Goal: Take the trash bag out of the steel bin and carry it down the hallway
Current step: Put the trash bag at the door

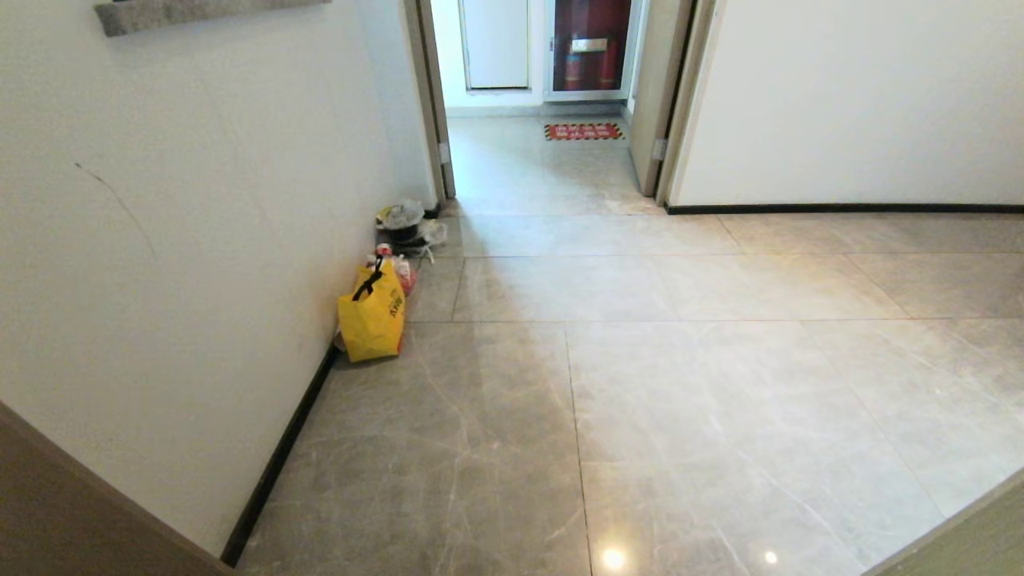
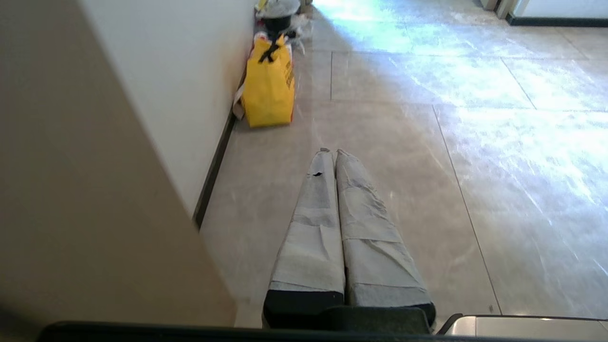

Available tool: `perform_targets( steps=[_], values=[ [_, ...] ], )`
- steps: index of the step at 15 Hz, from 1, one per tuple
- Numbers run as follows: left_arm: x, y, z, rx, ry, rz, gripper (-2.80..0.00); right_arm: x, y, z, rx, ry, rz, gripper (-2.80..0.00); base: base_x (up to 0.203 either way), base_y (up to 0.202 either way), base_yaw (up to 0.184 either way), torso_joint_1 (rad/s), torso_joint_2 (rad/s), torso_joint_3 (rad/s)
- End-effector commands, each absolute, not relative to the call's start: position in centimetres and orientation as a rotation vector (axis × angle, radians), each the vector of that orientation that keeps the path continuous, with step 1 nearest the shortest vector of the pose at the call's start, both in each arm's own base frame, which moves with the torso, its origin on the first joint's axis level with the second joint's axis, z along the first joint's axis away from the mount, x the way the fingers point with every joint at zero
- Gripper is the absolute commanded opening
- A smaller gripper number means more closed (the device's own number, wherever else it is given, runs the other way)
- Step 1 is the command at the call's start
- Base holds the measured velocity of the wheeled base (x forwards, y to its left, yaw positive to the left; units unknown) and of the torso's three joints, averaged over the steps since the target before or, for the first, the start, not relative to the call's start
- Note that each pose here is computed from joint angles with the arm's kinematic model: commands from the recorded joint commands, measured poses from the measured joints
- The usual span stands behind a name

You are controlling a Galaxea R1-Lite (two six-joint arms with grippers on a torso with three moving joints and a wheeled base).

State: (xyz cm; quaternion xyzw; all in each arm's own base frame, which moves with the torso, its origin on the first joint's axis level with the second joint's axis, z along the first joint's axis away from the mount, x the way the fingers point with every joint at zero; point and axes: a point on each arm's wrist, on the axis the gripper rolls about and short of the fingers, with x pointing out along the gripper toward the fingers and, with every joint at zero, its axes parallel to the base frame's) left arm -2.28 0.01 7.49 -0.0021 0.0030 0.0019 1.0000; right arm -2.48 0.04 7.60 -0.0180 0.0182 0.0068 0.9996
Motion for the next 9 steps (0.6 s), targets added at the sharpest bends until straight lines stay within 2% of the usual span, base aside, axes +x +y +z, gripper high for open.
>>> perform_targets(
  steps=[1, 9],
  values=[
    [-2.28, 0.01, 7.49, -0.005, 0.006, 0.005, -2.8, -2.48, 0.04, 7.6, -0.036, 0.037, 0.014, -2.8, 0.194, 0.0, 0.002, 0.006, 0.0, -0.002],
    [-2.28, 0.01, 7.49, -0.005, 0.006, 0.004, -2.8, -2.47, 0.04, 7.6, -0.036, 0.038, 0.013, -2.8, 0.193, 0.0, 0.001, 0.002, 0.0, 0.004]
  ],
)
